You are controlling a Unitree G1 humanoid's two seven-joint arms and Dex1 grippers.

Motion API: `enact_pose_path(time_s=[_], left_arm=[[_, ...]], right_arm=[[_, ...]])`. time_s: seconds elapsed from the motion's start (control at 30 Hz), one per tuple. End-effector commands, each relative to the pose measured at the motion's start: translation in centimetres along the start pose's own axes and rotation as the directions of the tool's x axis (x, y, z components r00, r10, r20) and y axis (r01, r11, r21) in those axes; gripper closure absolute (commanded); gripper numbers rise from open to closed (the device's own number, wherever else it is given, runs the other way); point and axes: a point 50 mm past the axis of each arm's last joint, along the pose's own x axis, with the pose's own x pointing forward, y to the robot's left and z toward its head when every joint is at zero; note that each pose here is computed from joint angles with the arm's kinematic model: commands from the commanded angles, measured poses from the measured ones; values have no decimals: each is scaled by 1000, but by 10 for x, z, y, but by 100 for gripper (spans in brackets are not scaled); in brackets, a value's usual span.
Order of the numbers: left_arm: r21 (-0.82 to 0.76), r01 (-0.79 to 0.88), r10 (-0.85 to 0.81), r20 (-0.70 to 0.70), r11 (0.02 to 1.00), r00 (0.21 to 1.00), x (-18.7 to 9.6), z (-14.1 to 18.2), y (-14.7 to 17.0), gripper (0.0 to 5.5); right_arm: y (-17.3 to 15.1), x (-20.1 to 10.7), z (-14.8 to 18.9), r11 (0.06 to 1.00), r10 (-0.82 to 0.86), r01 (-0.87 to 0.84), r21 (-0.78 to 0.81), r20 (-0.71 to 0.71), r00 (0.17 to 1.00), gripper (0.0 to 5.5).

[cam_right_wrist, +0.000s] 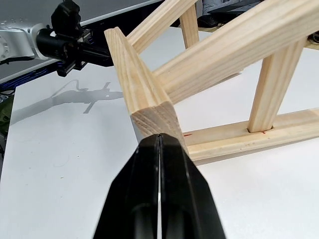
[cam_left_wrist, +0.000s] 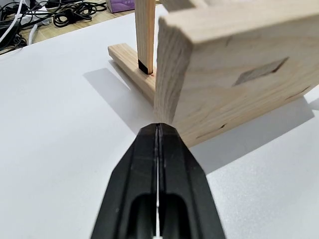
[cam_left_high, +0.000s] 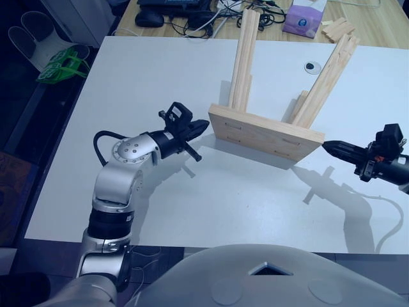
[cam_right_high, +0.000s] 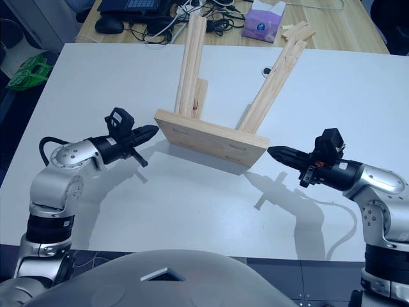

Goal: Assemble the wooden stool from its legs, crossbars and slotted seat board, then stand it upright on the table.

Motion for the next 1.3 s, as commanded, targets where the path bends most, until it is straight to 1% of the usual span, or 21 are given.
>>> enact_pose_path(time_s=[0.03,0.07,0.2,0.27,0.37,0.47,0.6,0.67,0.83,1.0,1.17,1.3], left_arm=[[55,-26,29,-52,998,998,6,-16,-2,549],[78,-27,32,-67,997,997,10,-21,-2,549],[120,30,-14,-128,992,992,34,-44,-12,549],[143,31,-9,-154,989,988,45,-54,-13,549],[204,-29,66,-182,979,981,58,-62,-4,549],[254,-41,100,-224,966,969,57,-69,-1,549],[251,123,-40,-311,960,950,48,-78,-18,549],[243,158,-68,-343,957,937,42,-82,-23,549],[256,65,38,-379,964,925,42,-93,-6,549],[313,75,79,-452,947,889,43,-111,2,549],[327,57,98,-440,943,892,47,-112,5,549],[322,44,92,-394,946,914,54,-110,-2,549]], right_arm=[[-8,-2,-2,999,-22,21,-24,-34,999,550],[-9,-2,-5,999,-29,27,-34,-56,998,550],[-13,12,-41,990,-29,-8,-142,-259,965,550],[-17,20,-54,982,-48,-12,-188,-314,948,550],[-24,27,-66,966,-90,-8,-257,-366,926,550],[-34,32,-69,953,-146,28,-303,-373,916,550],[-47,41,-69,934,-218,93,-344,-348,912,550],[-48,48,-70,932,-220,95,-349,-339,914,550],[-40,54,-73,940,-179,60,-336,-337,924,550],[-37,54,-71,943,-159,43,-330,-335,929,550],[-34,54,-71,947,-146,34,-319,-335,931,550],[-31,55,-72,951,-136,28,-308,-335,932,550]])
